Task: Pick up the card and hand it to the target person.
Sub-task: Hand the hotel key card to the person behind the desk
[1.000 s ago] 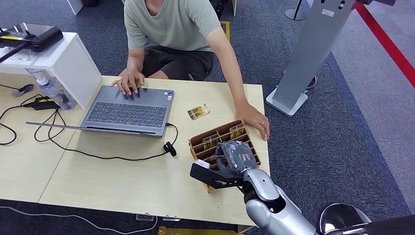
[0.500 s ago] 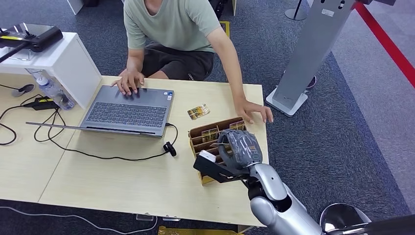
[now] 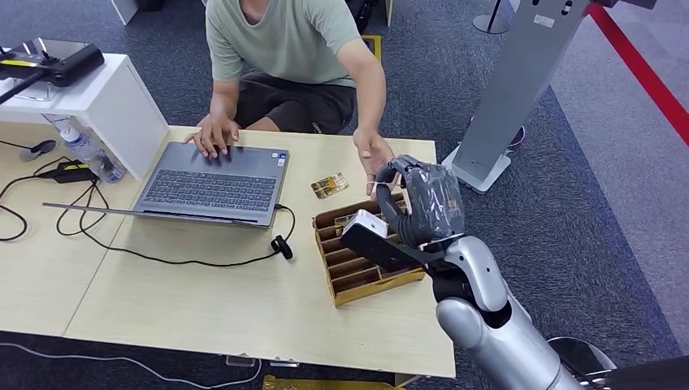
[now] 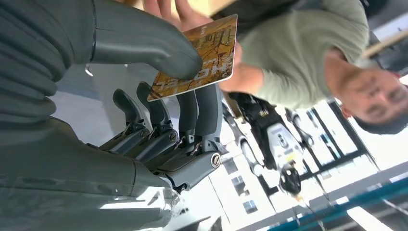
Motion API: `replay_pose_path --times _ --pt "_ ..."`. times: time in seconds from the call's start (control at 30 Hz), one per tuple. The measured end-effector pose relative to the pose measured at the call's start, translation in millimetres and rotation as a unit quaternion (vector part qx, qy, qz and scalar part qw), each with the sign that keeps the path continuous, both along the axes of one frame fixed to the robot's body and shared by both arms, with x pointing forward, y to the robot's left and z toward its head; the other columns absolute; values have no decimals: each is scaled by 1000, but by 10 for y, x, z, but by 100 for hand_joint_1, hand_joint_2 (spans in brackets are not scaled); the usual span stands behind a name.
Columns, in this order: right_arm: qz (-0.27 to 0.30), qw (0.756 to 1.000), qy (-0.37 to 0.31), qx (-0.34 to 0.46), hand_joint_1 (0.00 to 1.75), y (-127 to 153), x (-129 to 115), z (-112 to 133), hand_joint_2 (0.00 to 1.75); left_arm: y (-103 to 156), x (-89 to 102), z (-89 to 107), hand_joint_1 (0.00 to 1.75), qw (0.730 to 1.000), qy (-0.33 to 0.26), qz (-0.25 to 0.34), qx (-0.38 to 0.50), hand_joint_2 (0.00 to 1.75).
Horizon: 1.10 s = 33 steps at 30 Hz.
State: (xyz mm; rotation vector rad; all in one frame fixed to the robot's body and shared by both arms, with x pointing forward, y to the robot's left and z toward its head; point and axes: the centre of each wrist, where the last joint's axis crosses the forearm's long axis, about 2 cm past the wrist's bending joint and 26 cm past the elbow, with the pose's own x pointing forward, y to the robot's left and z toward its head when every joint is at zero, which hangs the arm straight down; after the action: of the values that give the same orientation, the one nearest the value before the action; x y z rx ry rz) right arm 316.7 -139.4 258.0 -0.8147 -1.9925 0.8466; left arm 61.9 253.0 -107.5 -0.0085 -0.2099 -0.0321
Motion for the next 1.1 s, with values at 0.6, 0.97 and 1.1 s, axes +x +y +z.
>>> replay_pose_path --times 0.6,0.97,1.1 --pt "-20 999 18 -43 72 355 700 -307 175 -6 21 4 0 1000 4 -20 2 175" --pt "-28 997 46 -55 0 389 725 -490 175 -13 15 3 0 999 -3 -38 -3 175" --pt "-31 997 49 -53 0 391 727 -506 175 -13 15 3 0 999 -4 -38 -1 175"
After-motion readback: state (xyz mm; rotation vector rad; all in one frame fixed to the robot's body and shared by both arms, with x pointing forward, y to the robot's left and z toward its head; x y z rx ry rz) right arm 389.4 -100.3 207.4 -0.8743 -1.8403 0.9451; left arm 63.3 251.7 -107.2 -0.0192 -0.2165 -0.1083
